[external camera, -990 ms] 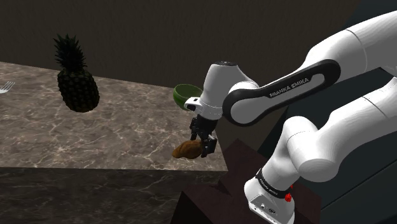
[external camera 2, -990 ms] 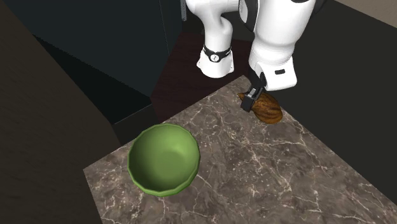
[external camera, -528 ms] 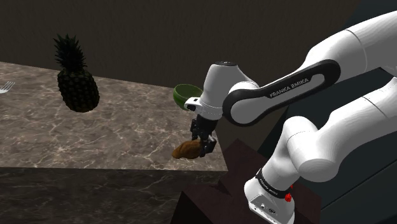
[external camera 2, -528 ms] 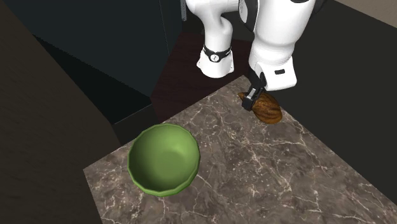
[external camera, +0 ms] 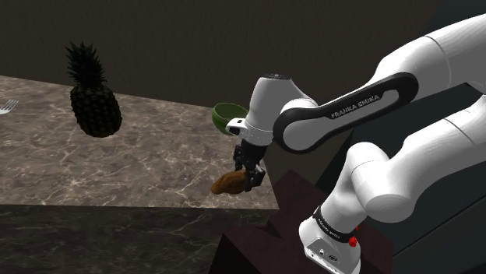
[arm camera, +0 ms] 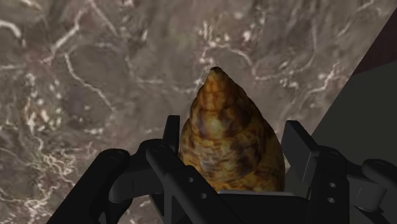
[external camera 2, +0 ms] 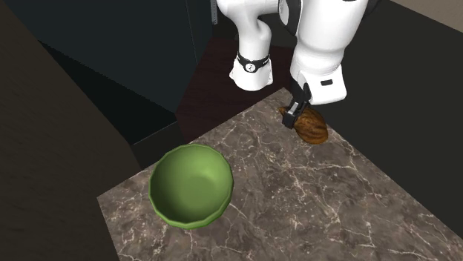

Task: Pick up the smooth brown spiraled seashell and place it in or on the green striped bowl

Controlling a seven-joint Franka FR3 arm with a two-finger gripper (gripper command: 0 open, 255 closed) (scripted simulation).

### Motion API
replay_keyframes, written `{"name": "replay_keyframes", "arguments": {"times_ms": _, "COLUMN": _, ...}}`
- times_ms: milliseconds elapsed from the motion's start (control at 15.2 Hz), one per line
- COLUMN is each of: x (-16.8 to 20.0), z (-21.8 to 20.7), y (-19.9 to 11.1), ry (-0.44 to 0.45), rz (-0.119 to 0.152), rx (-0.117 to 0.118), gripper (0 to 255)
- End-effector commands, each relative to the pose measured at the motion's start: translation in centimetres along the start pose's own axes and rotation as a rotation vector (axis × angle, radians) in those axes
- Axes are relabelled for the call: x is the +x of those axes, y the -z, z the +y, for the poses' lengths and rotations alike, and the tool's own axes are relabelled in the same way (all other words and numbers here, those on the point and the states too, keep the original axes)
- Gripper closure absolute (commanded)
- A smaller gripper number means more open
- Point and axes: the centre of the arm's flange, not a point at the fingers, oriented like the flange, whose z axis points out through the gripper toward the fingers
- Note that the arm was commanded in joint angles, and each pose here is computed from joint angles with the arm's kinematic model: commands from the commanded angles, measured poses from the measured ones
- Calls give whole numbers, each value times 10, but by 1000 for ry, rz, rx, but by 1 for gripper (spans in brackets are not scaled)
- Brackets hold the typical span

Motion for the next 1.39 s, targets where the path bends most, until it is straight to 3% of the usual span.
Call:
{"name": "replay_keyframes", "arguments": {"times_ms": 0, "x": 1, "z": -1, "y": 8, "ry": 0, "rz": 0, "rx": 0, "gripper": 255}}
{"name": "replay_keyframes", "arguments": {"times_ms": 1320, "x": 4, "z": -9, "y": 113, "ry": 0, "rz": 0, "rx": 0, "gripper": 255}}
